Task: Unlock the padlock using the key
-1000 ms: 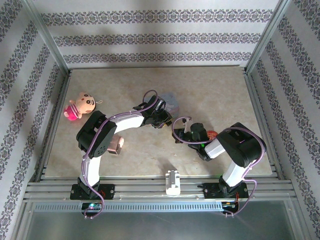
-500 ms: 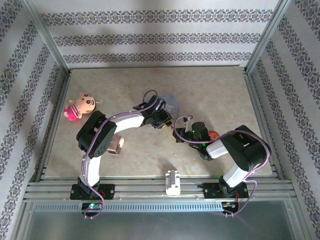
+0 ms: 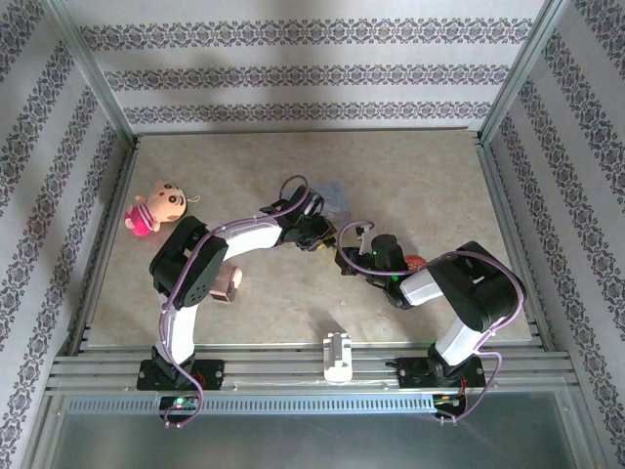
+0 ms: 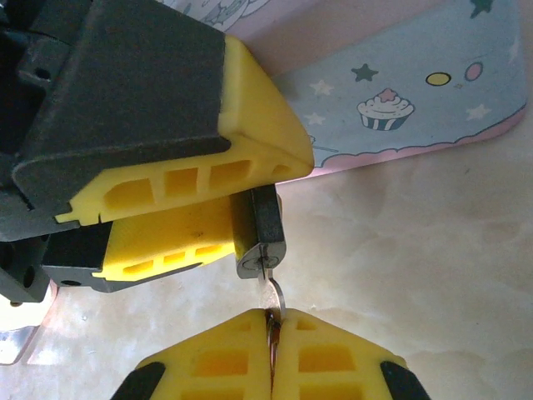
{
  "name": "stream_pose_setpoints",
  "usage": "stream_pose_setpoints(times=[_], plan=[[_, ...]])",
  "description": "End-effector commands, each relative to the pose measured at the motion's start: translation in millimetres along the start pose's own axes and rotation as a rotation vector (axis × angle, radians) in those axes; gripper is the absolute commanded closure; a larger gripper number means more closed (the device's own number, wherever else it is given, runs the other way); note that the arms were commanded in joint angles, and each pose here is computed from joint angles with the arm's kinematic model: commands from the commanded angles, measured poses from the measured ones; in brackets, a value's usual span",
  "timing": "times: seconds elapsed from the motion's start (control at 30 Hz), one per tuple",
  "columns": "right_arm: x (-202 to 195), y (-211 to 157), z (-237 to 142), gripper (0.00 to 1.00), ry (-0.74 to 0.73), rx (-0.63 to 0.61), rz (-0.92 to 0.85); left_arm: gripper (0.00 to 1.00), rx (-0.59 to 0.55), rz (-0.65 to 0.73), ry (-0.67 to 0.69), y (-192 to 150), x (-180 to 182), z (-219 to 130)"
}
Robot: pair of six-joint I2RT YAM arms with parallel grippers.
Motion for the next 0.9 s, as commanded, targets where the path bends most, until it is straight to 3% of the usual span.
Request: stream_pose_setpoints(times=[0.0, 0.87], plan=[[14.8, 25.3, 5.2, 1.0, 0.043, -0.08, -0.018, 0.91, 0.2, -0.133, 0.15, -41.4, 44.7, 13.6], [12.6, 29.6, 9.7, 1.0, 0.032, -0.1, 0.002, 0.91, 0.213, -0.143, 0.121, -42.7, 47.5, 16.6]])
Point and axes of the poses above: each hand's point on the last joint's axis, 136 mm out from that joint toward the fingers, its own z axis out along the fingers, its own x axis along the line the jaws close on, y = z × x, the point moved 1 cm from there along -z, back along the fingers
